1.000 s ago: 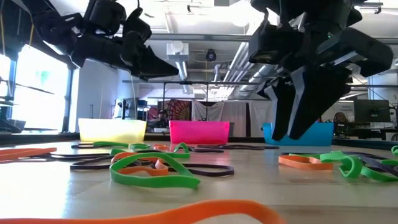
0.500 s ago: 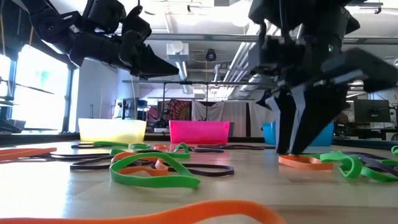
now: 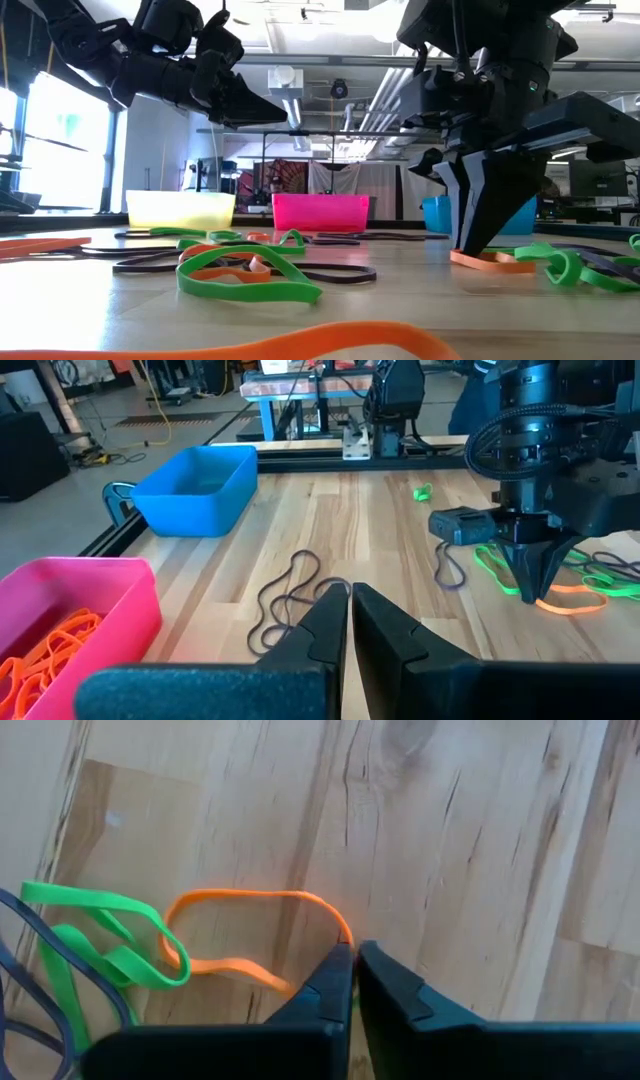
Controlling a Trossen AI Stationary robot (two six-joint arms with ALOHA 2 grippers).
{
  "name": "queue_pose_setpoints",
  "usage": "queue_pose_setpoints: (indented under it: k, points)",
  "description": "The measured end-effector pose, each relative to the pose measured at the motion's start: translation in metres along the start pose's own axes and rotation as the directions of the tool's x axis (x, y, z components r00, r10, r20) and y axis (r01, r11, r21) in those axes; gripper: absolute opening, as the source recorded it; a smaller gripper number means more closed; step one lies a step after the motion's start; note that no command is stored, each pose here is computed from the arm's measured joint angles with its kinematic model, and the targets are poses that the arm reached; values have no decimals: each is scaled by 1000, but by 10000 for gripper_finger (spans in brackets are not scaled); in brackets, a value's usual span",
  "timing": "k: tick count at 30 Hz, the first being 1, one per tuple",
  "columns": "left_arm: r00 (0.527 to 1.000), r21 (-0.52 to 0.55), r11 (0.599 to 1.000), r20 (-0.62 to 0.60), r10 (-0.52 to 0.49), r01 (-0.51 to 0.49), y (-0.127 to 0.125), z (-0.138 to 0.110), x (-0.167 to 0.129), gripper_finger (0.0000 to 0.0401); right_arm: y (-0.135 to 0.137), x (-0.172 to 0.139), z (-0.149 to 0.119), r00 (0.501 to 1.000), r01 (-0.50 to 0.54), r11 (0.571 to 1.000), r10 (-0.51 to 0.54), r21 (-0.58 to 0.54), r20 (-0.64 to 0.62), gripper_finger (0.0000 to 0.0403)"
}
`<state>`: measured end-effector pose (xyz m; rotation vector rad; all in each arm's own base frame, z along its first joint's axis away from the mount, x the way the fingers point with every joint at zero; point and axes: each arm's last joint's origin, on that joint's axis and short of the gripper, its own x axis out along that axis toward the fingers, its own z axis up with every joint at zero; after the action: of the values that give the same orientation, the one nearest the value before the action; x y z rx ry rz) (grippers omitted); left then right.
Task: Sort rubber bands into baskets
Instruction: Put the orange rubber band into the pink bin
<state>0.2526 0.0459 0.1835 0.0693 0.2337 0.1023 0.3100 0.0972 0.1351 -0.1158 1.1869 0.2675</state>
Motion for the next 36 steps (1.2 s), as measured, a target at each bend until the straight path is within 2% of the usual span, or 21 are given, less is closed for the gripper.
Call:
queue_pose_setpoints:
  k: [4, 10, 17, 22, 25, 28, 31, 36]
  points:
    - [1000, -2, 1000, -1, 5, -5, 0, 0, 0, 11, -3, 0, 0, 1000, -7, 1000, 7, -18, -1, 8]
    - [1000, -9, 1000, 1, 6, -6, 0, 0, 0, 11, -18, -7, 2, 1000, 2, 1000, -2, 23, 25, 2]
    - [1000, -8, 1000, -5, 5, -5, 0, 0, 0, 11, -52, -24, 9, 985, 115, 990, -125, 86, 121, 1]
    - [1000, 6, 1000, 4, 10, -10, 1, 1, 0, 11, -93, -31, 12, 946, 226, 954, -264, 199, 190, 0]
    - [1000, 7, 1000, 9, 12, -12, 1, 1, 0, 11, -119, -38, 13, 877, 353, 882, -428, 311, 217, 0]
    - [1000, 10, 1000, 9, 15, -15, 1, 1, 0, 11, -144, -47, 14, 776, 463, 783, -584, 415, 238, 0]
    - [1000, 13, 1000, 8, 15, -15, 1, 1, 0, 11, -171, -58, 13, 695, 485, 713, -666, 507, 271, 0]
    - [1000, 10, 1000, 8, 15, -15, 1, 1, 0, 11, -217, -75, -4, 616, 483, 619, -743, 619, 262, 0]
